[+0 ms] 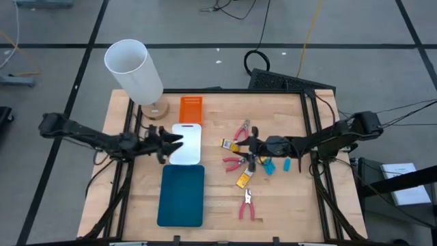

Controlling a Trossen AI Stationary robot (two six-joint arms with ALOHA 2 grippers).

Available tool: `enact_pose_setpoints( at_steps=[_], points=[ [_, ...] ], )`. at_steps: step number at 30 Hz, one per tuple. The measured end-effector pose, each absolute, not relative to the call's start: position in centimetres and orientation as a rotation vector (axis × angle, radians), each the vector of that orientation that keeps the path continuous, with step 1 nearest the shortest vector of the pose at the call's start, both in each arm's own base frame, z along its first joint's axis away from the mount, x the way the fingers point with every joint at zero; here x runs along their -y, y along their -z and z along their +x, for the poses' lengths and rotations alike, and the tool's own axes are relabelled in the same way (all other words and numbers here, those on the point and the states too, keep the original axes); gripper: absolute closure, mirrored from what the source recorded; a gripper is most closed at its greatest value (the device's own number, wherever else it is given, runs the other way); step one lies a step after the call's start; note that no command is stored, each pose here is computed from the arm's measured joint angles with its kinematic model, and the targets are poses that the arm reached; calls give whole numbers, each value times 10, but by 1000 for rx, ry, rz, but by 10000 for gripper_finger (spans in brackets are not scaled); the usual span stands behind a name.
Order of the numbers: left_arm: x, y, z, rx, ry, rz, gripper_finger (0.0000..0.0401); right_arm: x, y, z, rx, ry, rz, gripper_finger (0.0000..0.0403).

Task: Pick & Place School Supplies
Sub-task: Put the yellow crayon box into the orange bin

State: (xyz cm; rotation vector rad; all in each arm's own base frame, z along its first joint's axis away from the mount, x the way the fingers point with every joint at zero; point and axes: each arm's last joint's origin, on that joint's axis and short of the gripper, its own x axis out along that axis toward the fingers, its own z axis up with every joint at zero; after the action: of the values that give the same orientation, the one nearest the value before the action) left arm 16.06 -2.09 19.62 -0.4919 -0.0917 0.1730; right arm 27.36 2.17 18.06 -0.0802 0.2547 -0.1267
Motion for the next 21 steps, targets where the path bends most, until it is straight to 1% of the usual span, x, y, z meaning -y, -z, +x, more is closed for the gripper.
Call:
enact_pose_setpoints(
  at_steps=[6,10,13,17,21],
  points=[
    [32,-214,215,-43,-205,-415,102,-24,-186,287,-251,154,-159,256],
    [39,-224,249,-70,-199,-409,70,-24,-187,288,-266,228,-226,255],
    [44,-229,273,-86,-194,-379,59,-23,-187,287,-276,279,-256,255],
    [48,-233,295,-99,-201,-295,58,-24,-187,287,-277,295,-272,257],
    [46,-233,308,-90,-310,-258,67,-27,-188,287,-268,283,-280,258]
  ],
)
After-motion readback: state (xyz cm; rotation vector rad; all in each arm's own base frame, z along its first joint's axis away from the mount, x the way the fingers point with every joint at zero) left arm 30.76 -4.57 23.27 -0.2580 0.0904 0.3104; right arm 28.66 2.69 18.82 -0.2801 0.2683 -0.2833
